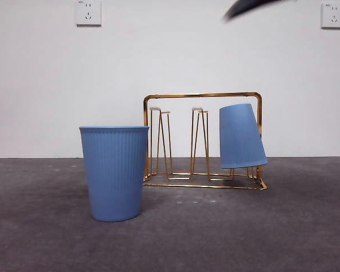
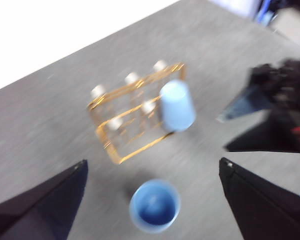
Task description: Pick up cup 1,put cup 1 in the cup rack,pick up cup 2,put cup 2 in the cup rack
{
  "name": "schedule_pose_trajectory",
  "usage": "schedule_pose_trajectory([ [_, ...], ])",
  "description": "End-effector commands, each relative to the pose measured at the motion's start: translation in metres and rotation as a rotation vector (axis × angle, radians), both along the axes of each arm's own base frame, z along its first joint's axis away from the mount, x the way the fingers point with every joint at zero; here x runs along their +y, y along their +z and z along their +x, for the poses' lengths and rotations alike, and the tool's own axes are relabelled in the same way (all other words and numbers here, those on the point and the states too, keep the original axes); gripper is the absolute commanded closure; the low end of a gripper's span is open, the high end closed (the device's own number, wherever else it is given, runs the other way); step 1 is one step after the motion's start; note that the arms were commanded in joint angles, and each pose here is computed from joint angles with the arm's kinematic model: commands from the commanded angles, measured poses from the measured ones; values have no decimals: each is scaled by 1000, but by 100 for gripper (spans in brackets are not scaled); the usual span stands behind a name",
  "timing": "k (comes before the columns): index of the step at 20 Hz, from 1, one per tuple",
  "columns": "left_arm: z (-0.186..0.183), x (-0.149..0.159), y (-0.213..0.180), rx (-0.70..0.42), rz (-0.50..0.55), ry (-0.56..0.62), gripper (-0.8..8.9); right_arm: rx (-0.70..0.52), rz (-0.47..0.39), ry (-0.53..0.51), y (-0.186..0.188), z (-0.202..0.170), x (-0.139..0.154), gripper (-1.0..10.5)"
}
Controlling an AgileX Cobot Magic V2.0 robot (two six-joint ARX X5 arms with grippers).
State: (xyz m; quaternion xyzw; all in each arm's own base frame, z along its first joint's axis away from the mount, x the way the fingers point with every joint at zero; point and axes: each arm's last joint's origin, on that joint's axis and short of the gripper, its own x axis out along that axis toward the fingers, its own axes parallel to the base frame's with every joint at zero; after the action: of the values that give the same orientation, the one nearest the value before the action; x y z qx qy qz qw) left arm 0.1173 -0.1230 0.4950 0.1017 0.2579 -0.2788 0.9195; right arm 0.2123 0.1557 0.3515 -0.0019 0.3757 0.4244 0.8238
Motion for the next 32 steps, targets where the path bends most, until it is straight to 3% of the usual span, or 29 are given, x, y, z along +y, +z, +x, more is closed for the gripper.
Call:
schedule_pose_trajectory([
  [1,-6,7,-2,5,42,6,375,71,-25,13,-25,17,23,536],
  [7,-15,19,-3,5,72,29,375,129,-157,9,-83,44,77,537],
  [14,-16,20,-2,2,74,26,375,158,-251,8,-107,65,113,551],
  [16,-16,20,-2,2,74,26,375,194,-294,5,-117,69,117,639],
  [19,-16,19,-3,3,74,26,375,227,-331,7,-130,72,119,645],
  [21,-15,19,-3,4,76,26,375,228,-339,15,-134,73,120,859],
  [22,-15,19,-3,5,75,26,375,221,-340,30,-134,73,120,966],
  [25,-15,18,-3,11,68,14,375,219,-345,60,-134,72,120,958],
  [28,-13,11,-1,44,-6,-78,375,211,-379,86,-123,67,114,959],
  [32,-2,2,-4,41,-90,-133,375,25,-374,41,-55,41,85,959],
])
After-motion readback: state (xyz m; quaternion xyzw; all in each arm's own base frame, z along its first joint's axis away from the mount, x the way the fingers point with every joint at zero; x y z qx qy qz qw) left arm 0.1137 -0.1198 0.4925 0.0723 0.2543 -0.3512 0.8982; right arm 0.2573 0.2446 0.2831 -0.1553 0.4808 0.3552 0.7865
